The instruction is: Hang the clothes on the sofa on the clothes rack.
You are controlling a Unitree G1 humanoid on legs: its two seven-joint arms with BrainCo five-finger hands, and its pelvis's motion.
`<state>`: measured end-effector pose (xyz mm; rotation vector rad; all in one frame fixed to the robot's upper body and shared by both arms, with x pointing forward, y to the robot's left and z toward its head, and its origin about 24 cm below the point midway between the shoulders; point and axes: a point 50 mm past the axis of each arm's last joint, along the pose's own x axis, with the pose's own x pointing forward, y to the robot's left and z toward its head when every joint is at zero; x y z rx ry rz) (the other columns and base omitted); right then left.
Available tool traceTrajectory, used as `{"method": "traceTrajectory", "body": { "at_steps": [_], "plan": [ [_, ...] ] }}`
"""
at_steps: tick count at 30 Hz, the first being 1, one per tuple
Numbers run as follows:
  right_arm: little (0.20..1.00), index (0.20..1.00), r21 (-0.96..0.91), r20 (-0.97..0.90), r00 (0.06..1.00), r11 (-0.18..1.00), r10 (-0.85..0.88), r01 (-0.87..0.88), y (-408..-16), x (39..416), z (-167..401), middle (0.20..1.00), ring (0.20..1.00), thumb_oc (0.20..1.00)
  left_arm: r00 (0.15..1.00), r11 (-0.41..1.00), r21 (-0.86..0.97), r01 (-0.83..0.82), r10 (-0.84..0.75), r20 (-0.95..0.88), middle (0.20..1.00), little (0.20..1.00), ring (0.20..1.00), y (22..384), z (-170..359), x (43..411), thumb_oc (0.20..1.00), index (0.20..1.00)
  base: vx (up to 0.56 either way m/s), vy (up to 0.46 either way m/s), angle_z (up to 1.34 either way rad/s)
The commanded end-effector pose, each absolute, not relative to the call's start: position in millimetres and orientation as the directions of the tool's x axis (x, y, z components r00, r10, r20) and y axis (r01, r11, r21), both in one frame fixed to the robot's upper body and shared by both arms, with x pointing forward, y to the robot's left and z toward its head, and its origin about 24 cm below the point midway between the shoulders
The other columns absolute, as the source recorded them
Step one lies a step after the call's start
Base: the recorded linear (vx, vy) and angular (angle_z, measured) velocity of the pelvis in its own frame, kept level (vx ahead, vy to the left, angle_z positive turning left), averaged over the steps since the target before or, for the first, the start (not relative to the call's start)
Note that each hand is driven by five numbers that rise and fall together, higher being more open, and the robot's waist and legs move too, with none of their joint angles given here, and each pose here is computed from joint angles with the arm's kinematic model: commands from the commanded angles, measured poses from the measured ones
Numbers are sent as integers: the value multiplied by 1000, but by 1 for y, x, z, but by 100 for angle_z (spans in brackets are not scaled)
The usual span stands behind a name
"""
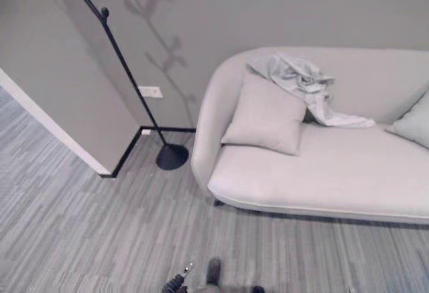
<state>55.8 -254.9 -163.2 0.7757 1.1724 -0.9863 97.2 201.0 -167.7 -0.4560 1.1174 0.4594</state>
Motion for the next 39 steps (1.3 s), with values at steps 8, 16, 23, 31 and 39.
{"method": "traceTrajectory", "body": {
  "at_steps": [8,16,23,31,39],
  "plan": [
    [1000,1000,-20,-988,57,482,-143,876,-231,36,-171,1000,1000,1000,349,835,-64,-547,158,-924,1000,1000,1000,207,-168,90,1000,1000,356,241,-48],
    [1000,1000,34,-980,124,480,-158,877,-227,56,-171,1000,1000,1000,329,852,-16,-524,185,-926,1000,1000,1000,216,-168,86,1000,1000,180,145,-26],
    [1000,1000,54,-956,161,391,-246,919,-235,68,-168,1000,1000,1000,315,848,28,-529,227,-921,1000,1000,1000,229,-166,80,1000,1000,189,74,-21],
    [1000,1000,112,-823,417,610,-386,785,-242,125,-147,1000,1000,1000,319,844,49,-533,255,-913,1000,1000,1000,229,-166,80,1000,1000,225,-114,-10],
    [1000,1000,-5,-768,527,827,-363,563,-238,136,-137,1000,1000,1000,332,820,7,-573,240,-912,1000,1000,1000,214,-168,83,1000,1000,170,-192,51]
  ]
}}
